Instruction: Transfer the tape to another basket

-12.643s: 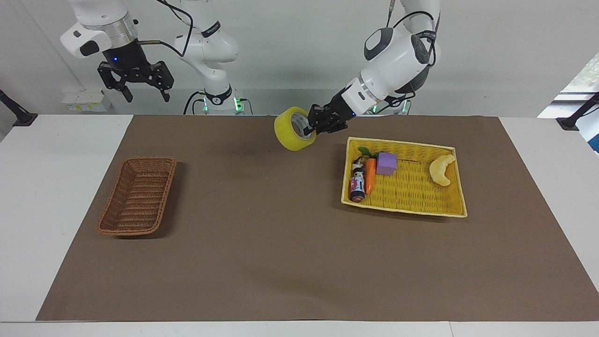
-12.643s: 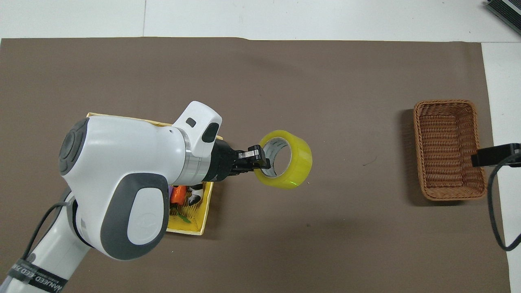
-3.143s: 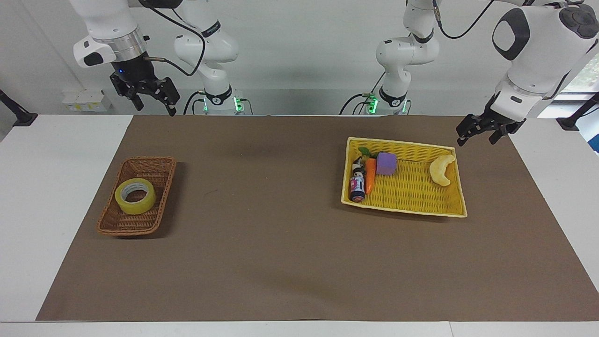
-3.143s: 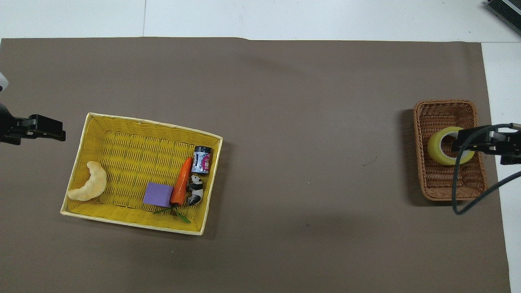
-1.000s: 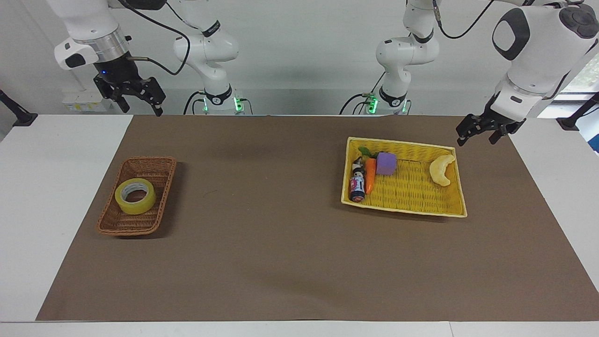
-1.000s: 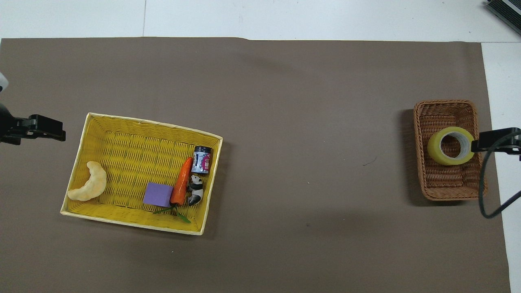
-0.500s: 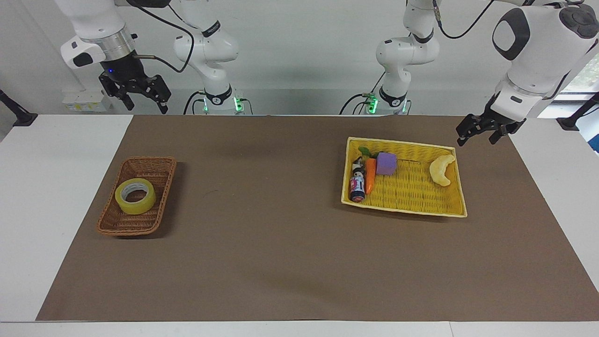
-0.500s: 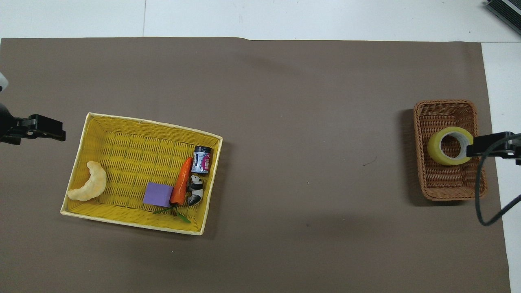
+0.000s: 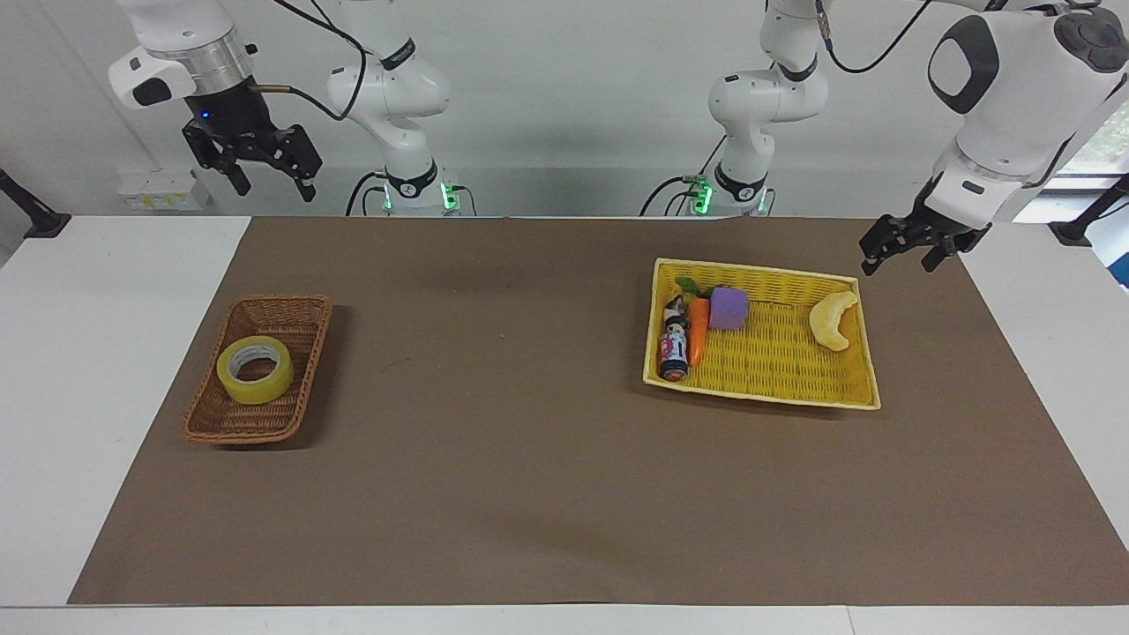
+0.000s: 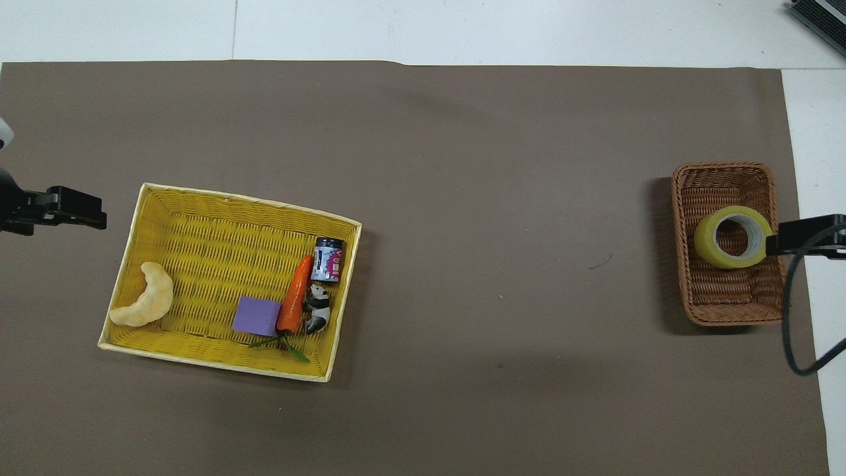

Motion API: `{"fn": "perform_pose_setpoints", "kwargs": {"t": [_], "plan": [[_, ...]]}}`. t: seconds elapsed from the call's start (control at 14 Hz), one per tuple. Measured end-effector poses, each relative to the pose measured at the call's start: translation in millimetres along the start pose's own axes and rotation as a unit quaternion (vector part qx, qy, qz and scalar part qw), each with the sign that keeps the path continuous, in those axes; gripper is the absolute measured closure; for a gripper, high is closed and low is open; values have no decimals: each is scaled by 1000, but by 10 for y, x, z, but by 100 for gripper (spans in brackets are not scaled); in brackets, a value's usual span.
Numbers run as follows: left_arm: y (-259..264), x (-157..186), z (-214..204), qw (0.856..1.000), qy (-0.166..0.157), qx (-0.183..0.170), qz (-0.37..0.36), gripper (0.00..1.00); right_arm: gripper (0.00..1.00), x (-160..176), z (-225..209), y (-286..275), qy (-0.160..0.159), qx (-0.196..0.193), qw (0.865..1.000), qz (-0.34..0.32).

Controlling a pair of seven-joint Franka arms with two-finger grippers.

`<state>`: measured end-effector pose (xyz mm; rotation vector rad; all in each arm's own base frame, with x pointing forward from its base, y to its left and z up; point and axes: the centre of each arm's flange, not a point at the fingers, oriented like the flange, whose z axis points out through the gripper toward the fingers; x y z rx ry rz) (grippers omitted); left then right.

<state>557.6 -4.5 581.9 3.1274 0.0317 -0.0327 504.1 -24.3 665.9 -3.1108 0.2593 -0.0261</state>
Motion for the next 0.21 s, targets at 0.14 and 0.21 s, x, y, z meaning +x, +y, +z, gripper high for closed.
{"fn": "perform_pose_setpoints", "kwargs": {"t": [0.14,0.21], "plan": [[0,0,0,1000,0,0,0,0,0,-10,8,1,-5,-1,1000,0],[0,0,0,1000,0,0,0,0,0,-11,9,1,-5,-1,1000,0]]}}
